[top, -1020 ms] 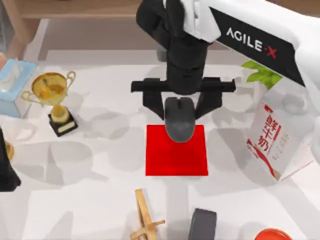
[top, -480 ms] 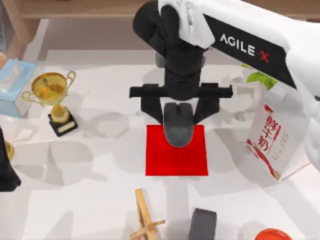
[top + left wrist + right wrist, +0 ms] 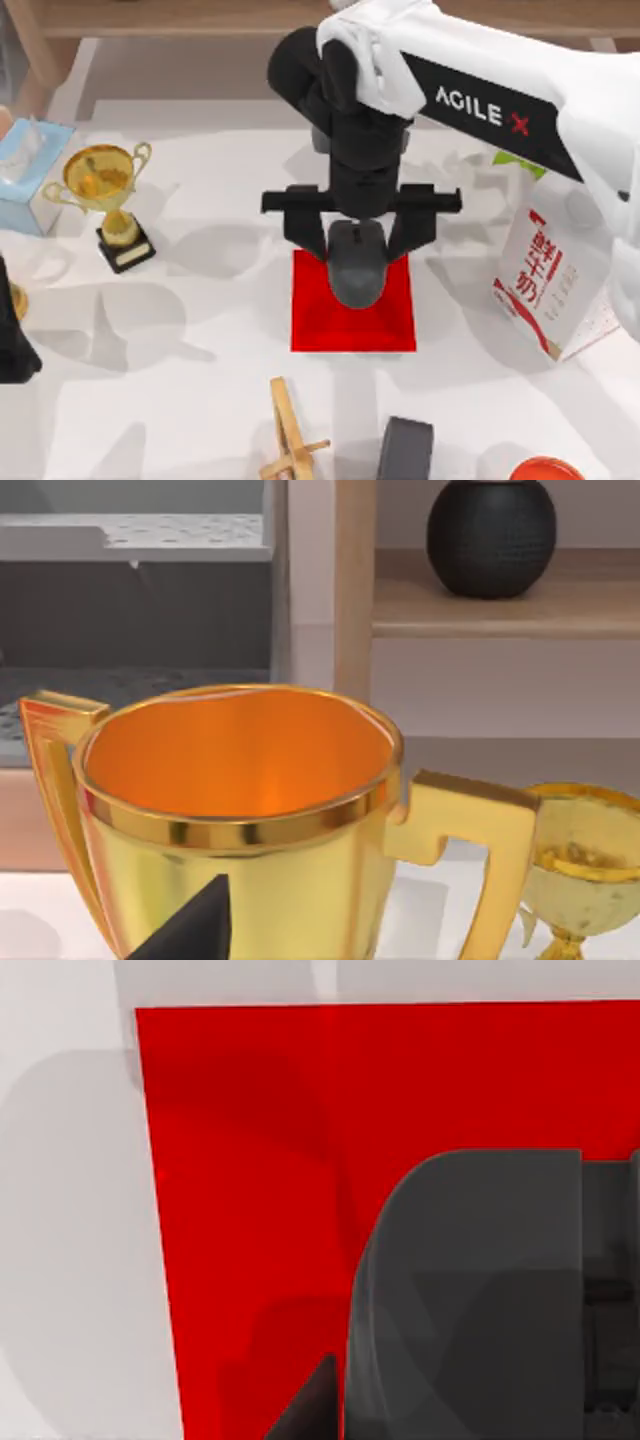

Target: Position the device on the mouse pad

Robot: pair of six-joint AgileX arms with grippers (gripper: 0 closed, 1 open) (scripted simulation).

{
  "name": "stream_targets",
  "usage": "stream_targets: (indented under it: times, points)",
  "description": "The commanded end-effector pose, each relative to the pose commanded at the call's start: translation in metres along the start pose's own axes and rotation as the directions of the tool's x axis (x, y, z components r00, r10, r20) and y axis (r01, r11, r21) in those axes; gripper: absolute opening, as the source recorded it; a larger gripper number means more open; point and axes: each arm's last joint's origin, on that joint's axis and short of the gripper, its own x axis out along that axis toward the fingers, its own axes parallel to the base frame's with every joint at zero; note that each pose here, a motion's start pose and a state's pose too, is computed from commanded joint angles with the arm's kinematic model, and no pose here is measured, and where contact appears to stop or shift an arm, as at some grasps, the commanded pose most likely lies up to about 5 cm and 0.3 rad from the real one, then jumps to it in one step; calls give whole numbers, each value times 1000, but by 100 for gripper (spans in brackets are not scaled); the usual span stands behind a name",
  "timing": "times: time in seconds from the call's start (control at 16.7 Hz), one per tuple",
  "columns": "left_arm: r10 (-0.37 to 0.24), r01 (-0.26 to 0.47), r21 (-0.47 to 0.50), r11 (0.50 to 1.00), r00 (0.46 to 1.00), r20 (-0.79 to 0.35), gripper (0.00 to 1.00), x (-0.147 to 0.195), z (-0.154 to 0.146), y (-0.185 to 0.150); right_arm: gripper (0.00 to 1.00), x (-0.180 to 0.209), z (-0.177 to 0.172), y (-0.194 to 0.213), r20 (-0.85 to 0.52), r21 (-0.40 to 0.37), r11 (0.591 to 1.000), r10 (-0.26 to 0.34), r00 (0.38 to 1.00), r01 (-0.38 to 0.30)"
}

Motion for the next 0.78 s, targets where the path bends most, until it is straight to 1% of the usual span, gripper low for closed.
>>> stream_targets:
  times: [0.42,0.66,0.78]
  points:
    - [0,0,0,1000,1000,0,100,0,0,0,0,20,-3,2,1,-6,1000,1,1000,-1]
    - [0,0,0,1000,1000,0,100,0,0,0,0,20,-3,2,1,-6,1000,1,1000,-1]
    - [0,0,0,1000,1000,0,100,0,0,0,15,20,-3,2,1,-6,1000,1,1000,-1]
